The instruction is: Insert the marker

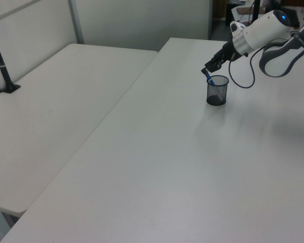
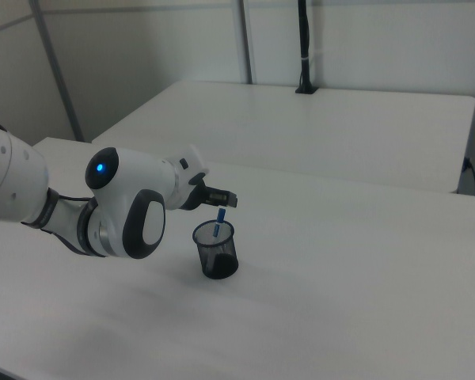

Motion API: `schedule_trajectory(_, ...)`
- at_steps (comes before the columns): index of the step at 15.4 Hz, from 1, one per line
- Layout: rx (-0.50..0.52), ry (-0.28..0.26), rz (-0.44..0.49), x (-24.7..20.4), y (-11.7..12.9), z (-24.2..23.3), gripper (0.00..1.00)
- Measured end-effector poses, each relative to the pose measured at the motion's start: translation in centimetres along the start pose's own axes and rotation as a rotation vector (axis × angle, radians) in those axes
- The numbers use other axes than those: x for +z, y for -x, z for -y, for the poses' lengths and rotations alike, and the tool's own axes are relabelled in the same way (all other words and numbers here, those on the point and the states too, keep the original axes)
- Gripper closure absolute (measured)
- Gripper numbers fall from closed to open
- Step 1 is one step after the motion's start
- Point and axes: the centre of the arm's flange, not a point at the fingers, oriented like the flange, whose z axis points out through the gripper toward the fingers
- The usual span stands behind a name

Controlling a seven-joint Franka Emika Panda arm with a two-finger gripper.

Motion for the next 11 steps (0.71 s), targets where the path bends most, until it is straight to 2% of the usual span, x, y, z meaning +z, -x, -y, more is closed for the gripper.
schedule_trajectory(3,0.026,0.016,0.021,-0.6,-1.0,-0.3,0.25)
schedule_trajectory(7,0.075,0.065,0.12,-1.6,-4.8,-0.4,0.19)
schedule_trajectory(8,0.093,0.075,0.153,-1.9,-5.9,0.0,0.15)
schedule_trajectory(11,0.127,0.122,0.294,-3.0,-9.2,1.3,0.07)
